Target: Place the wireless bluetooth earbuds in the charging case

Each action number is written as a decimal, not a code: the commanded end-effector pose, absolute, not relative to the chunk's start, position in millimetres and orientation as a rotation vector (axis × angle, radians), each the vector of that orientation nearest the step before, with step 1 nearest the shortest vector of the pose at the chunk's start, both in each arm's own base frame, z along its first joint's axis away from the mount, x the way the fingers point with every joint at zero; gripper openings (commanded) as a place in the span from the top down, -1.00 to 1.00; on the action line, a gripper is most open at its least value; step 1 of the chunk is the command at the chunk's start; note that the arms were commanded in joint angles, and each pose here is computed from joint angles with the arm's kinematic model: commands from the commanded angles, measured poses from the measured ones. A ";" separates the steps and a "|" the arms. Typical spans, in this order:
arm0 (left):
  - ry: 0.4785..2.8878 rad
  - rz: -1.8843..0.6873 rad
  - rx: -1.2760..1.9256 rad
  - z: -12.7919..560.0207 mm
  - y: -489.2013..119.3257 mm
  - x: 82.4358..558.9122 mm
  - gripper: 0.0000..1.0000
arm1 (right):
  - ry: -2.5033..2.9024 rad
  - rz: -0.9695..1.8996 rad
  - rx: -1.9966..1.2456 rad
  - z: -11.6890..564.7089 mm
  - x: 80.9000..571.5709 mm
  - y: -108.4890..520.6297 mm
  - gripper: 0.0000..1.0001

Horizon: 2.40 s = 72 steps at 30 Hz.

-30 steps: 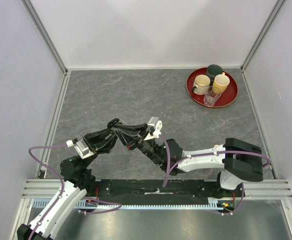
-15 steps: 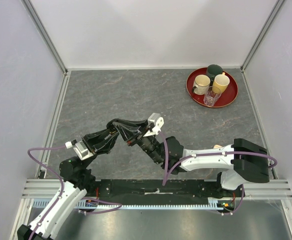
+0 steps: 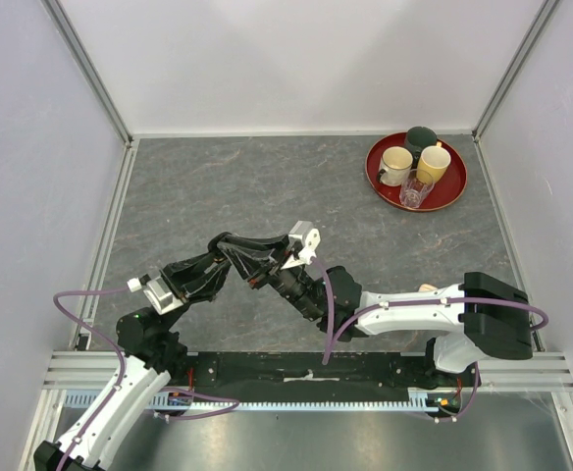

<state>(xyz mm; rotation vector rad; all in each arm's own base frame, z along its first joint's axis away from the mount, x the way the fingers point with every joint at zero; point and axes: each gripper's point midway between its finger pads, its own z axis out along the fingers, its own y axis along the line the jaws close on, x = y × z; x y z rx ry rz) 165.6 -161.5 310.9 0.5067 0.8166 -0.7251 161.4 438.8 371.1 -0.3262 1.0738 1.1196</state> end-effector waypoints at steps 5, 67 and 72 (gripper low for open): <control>0.729 -0.665 0.474 336.2 -150.3 160.3 0.95 | 1.010 1.246 -0.284 398.9 147.0 433.4 1.00; 0.702 -0.649 0.470 344.1 -146.7 155.6 0.95 | 1.292 0.882 -0.369 337.5 177.1 440.3 0.40; 0.705 -0.652 0.473 343.2 -147.2 155.4 0.95 | 1.271 0.899 -0.333 347.4 177.8 434.4 0.27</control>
